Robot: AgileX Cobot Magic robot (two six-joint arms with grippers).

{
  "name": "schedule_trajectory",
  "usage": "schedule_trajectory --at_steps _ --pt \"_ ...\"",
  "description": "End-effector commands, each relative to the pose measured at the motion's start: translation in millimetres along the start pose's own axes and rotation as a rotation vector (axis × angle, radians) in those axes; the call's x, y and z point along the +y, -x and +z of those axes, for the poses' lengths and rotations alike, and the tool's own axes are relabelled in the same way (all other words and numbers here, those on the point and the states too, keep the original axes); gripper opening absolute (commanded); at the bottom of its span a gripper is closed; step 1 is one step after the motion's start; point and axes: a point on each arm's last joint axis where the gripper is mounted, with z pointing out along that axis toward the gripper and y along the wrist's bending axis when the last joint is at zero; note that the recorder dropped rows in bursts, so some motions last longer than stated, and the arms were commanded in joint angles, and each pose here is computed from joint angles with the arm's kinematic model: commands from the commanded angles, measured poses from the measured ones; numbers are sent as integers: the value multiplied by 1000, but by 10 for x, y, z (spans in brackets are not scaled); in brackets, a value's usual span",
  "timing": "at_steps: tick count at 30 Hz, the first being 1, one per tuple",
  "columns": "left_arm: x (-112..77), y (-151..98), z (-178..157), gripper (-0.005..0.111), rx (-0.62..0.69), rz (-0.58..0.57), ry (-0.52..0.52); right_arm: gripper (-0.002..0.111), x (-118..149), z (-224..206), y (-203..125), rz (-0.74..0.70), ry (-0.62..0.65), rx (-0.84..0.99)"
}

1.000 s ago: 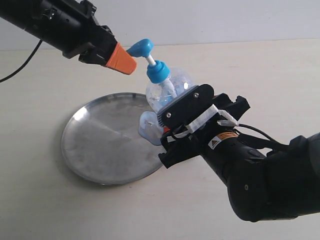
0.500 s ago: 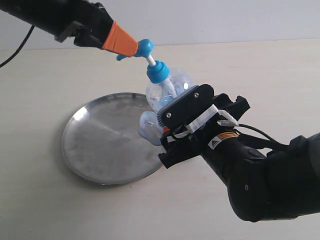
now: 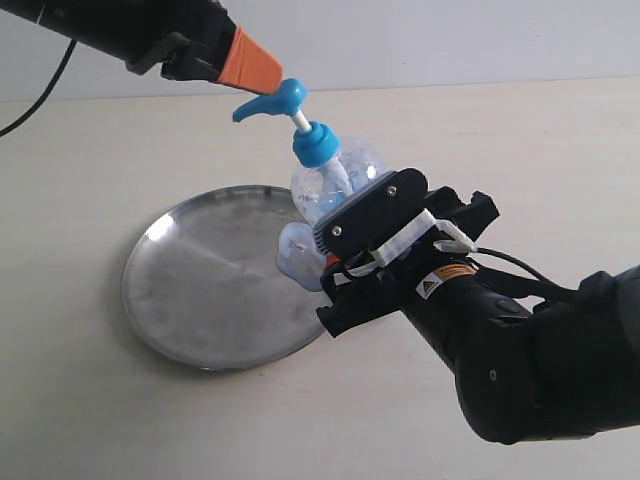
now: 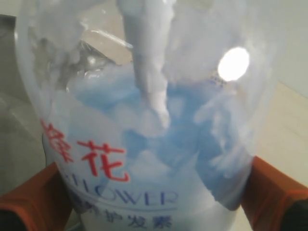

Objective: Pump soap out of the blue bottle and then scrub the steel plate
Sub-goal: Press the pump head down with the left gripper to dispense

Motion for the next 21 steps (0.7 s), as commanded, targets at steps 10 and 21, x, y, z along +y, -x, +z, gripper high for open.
schedule_trajectory --at_steps 10,21 --pt "44 10 80 0 -12 -19 -4 0 -33 -19 110 -3 -20 -72" --pt "36 -17 93 0 16 -25 -26 0 -40 -20 124 -17 -29 -87"
